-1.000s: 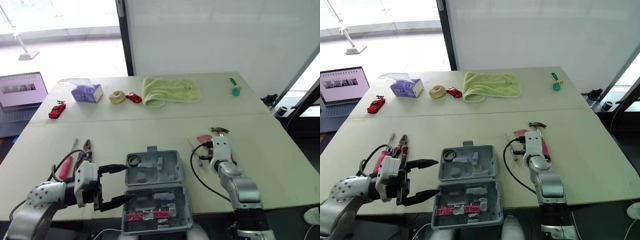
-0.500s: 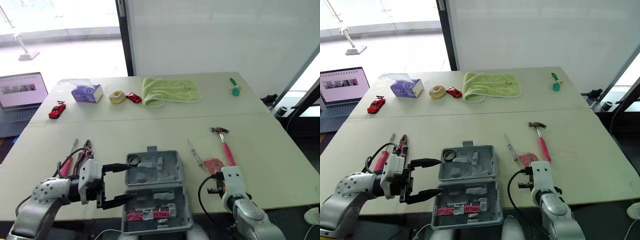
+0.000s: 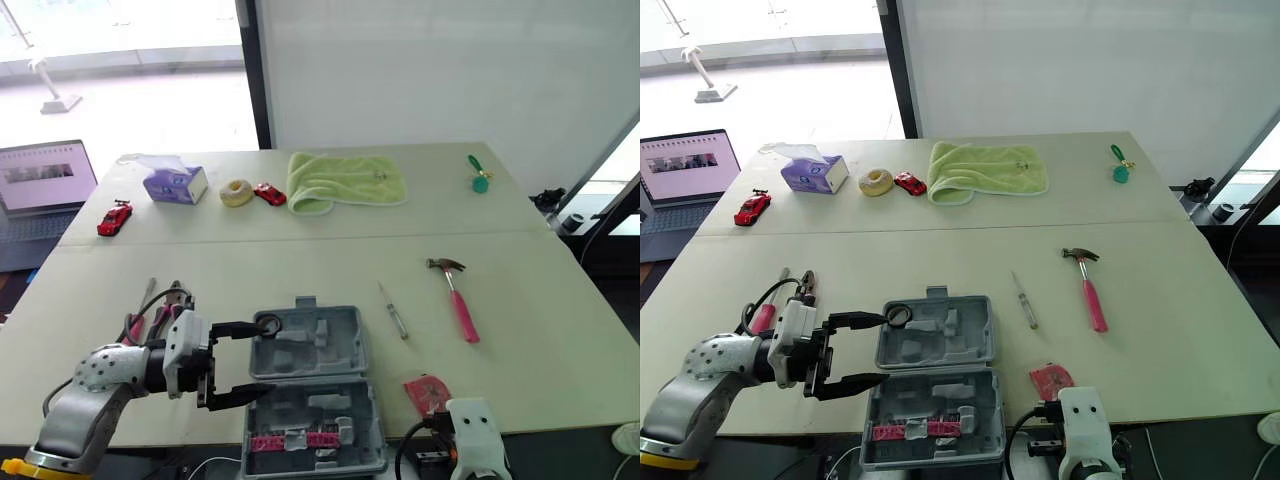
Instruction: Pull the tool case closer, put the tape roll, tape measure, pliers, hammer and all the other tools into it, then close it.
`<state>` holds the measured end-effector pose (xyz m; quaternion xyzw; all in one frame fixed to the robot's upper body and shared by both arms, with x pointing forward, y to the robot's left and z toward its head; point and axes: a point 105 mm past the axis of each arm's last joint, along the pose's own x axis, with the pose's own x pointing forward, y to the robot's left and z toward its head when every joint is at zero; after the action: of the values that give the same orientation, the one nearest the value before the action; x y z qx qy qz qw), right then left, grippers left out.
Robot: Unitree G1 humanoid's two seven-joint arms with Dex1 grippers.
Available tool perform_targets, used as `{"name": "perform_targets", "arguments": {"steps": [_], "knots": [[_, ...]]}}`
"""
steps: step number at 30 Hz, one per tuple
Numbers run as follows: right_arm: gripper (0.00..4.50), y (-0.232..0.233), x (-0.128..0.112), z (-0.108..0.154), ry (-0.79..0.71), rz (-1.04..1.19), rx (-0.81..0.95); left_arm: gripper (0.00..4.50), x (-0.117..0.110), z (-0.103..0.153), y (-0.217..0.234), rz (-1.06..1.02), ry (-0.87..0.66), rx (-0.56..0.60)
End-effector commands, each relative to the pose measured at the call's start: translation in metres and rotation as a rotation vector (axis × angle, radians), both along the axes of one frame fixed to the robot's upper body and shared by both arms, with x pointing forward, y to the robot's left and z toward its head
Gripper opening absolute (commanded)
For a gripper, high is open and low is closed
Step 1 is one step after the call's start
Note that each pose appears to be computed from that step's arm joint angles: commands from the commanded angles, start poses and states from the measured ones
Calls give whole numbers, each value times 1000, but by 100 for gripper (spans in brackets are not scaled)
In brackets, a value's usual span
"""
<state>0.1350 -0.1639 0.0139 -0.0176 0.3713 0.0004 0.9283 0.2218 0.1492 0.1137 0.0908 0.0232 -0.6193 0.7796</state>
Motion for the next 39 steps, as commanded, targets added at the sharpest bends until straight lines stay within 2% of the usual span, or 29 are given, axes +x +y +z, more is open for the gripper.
{"name": "perform_targets", "arguments": {"steps": [1, 2, 3, 5, 11, 14, 21, 23, 26, 30, 34, 39], "knots": [[5, 2, -3, 2, -1, -5, 18, 450, -1, 2, -3, -24, -18, 3], [5, 2, -3, 1, -1, -2, 20, 450, -1, 2, -3, -27, -17, 3], [62, 2, -2, 1, -1, 3, 20, 450, -1, 2, -3, -28, -18, 4], [136, 1, -2, 1, -2, 4, 22, 450, -1, 2, -3, -29, -18, 4], [438, 0, -2, 5, -14, 65, 26, 450, -3, 1, -2, -30, -18, 10], [445, -5, -4, 13, -22, 112, 21, 450, -3, 2, -2, -28, -19, 9], [445, -31, 5, 62, -97, 475, -27, 450, -4, 2, -3, -25, -17, 5], [445, -29, 12, 80, -118, 668, -41, 450, -5, 1, -3, -27, -13, 7], [445, -25, 35, 106, -115, 1130, -120, 450, -5, -3, -2, -42, 0, 18], [445, -26, 48, 108, -68, 1397, -180, 450, -4, -4, -1, -51, 2, 24], [445, -24, 60, 94, 10, 1769, -303, 450, -8, -4, -6, -53, -3, 21], [445, -29, 81, 75, 30, 1929, -420, 450, -13, -3, -9, -36, -2, 15]]}}
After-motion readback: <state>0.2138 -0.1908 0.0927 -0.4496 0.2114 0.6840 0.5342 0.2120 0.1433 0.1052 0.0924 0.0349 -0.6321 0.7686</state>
